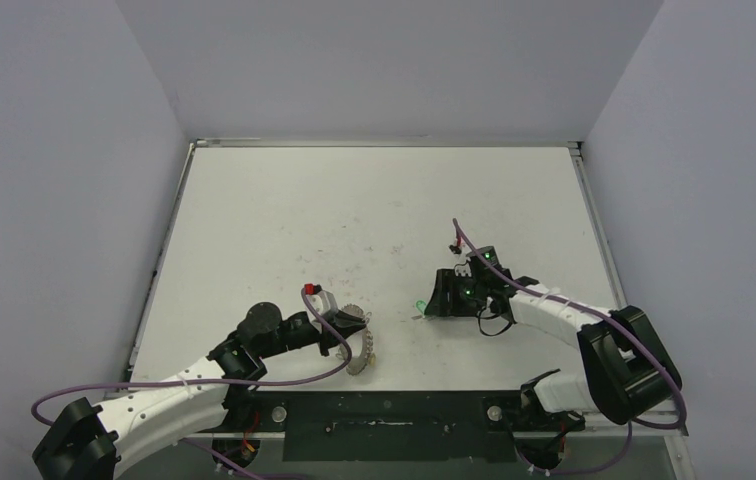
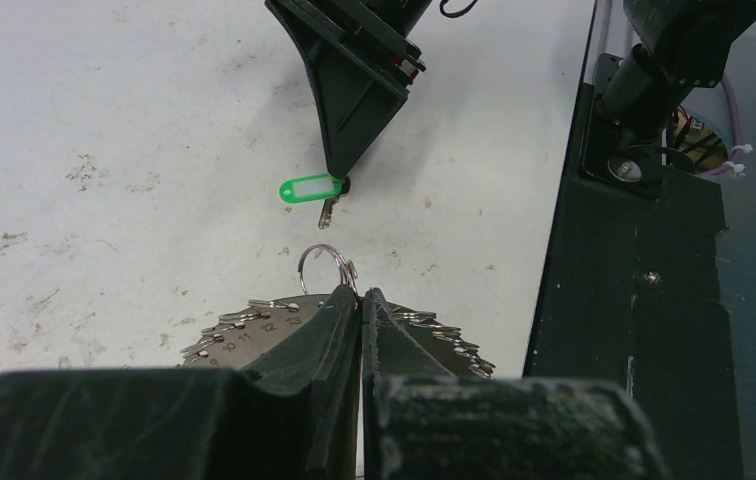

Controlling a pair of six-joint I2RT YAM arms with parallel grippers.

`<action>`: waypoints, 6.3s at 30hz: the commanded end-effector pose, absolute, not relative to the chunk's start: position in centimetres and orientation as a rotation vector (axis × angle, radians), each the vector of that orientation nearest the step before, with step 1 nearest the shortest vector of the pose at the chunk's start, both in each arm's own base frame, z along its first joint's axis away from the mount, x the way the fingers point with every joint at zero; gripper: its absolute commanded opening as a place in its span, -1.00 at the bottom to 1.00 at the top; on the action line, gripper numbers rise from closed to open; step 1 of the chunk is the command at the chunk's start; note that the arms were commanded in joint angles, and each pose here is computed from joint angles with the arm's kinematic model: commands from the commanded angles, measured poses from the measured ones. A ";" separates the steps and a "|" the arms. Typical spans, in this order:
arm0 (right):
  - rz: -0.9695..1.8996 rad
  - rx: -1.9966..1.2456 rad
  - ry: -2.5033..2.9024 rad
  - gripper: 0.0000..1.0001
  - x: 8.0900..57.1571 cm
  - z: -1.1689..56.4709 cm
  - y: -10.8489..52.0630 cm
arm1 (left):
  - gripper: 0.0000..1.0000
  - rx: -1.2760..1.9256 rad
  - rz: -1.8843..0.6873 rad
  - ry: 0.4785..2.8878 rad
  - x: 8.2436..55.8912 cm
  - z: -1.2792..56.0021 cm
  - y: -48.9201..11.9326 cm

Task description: Put the keys on the keyring

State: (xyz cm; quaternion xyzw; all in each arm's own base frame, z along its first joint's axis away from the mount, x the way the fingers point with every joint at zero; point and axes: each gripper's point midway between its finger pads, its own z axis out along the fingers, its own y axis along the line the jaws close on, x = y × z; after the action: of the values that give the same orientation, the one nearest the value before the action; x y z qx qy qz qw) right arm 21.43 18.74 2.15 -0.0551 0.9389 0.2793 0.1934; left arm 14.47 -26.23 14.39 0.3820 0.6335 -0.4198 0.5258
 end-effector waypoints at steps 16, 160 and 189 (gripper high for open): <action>0.880 -0.194 2.597 -0.24 21.5 2.4 20.2 | -1.00 0.898 -1.042 1.411 14.6 17.8 -27.1; 0.828 -0.990 2.067 0.38 16.5 18.3 30.6 | -1.00 0.989 -1.095 1.362 13.5 18.8 -27.9; 1.008 -1.545 1.238 -0.32 11.1 19.5 32.4 | -1.00 1.140 -1.052 1.164 11.3 18.7 -27.1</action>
State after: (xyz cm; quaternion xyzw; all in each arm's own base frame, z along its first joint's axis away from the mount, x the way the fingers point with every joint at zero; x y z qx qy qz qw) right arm 11.54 31.27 17.60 -0.5991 0.5588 0.3945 0.4162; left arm 11.81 -26.85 16.72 0.4736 0.5383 -0.4397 0.5409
